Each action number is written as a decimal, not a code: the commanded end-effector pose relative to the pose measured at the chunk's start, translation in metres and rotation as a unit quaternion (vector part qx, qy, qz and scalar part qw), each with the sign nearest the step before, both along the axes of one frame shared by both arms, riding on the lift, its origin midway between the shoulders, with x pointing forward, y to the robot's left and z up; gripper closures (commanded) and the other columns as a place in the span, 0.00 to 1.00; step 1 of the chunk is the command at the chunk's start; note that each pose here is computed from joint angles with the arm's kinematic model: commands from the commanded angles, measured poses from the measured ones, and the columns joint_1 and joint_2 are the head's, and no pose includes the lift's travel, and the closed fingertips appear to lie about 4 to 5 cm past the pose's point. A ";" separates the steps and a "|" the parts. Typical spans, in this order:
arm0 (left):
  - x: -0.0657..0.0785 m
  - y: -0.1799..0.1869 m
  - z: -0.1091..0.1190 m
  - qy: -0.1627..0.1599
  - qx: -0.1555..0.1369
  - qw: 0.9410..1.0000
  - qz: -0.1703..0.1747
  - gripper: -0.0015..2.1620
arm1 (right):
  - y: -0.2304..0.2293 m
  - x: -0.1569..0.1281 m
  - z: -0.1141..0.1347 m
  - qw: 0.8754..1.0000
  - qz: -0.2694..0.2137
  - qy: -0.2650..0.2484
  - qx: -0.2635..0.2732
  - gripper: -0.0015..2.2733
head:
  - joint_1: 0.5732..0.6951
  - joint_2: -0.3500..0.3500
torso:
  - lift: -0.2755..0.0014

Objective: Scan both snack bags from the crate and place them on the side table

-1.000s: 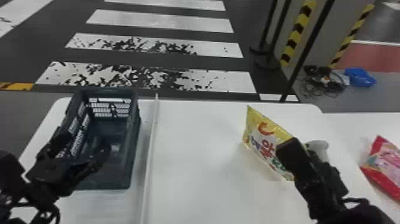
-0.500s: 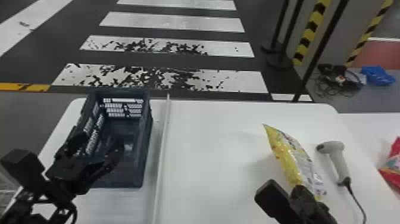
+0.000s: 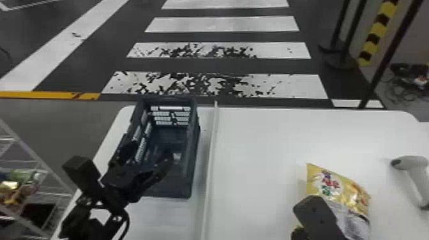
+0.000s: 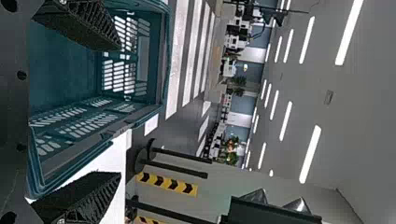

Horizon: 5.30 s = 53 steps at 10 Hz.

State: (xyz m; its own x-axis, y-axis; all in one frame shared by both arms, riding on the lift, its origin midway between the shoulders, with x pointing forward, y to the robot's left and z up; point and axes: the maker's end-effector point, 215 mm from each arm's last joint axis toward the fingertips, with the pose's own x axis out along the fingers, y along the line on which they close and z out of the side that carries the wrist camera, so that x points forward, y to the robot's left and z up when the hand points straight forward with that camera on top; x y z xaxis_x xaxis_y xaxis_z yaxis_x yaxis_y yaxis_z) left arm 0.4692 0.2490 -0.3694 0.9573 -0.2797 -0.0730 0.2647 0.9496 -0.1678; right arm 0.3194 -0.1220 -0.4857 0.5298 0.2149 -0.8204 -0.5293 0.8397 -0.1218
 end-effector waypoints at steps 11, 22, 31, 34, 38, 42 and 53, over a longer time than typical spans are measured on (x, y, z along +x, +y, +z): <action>-0.002 -0.002 -0.004 0.004 -0.002 1.000 -0.001 0.02 | 0.043 0.039 0.071 0.929 -0.007 0.044 0.367 1.00 | 1.00 0.82 | 0.65; 0.002 -0.003 -0.008 0.007 -0.002 1.000 -0.001 0.02 | 0.018 0.039 -0.033 0.958 -0.039 0.100 0.265 1.00 | 1.00 0.81 | 0.65; 0.003 0.000 -0.007 0.006 -0.001 1.000 -0.001 0.02 | -0.030 0.063 -0.042 0.976 -0.046 0.081 0.199 1.00 | 1.00 0.70 | 0.65; 0.003 0.000 -0.008 0.007 -0.001 1.000 0.000 0.02 | -0.048 0.066 -0.046 0.979 -0.049 0.080 0.180 1.00 | 1.00 0.67 | 0.65; 0.002 -0.001 -0.010 0.009 -0.002 1.000 0.000 0.02 | -0.044 0.068 -0.038 0.977 -0.048 0.076 0.192 1.00 | 1.00 0.64 | 0.65; 0.001 0.000 -0.010 0.010 -0.002 1.000 0.000 0.02 | -0.029 0.084 0.008 0.964 -0.051 0.042 0.258 1.00 | 1.00 0.68 | 0.65; 0.000 -0.002 -0.014 0.012 -0.004 1.000 -0.001 0.02 | -0.232 0.131 0.026 0.925 -0.254 -0.087 0.271 1.00 | 1.00 0.34 | 0.65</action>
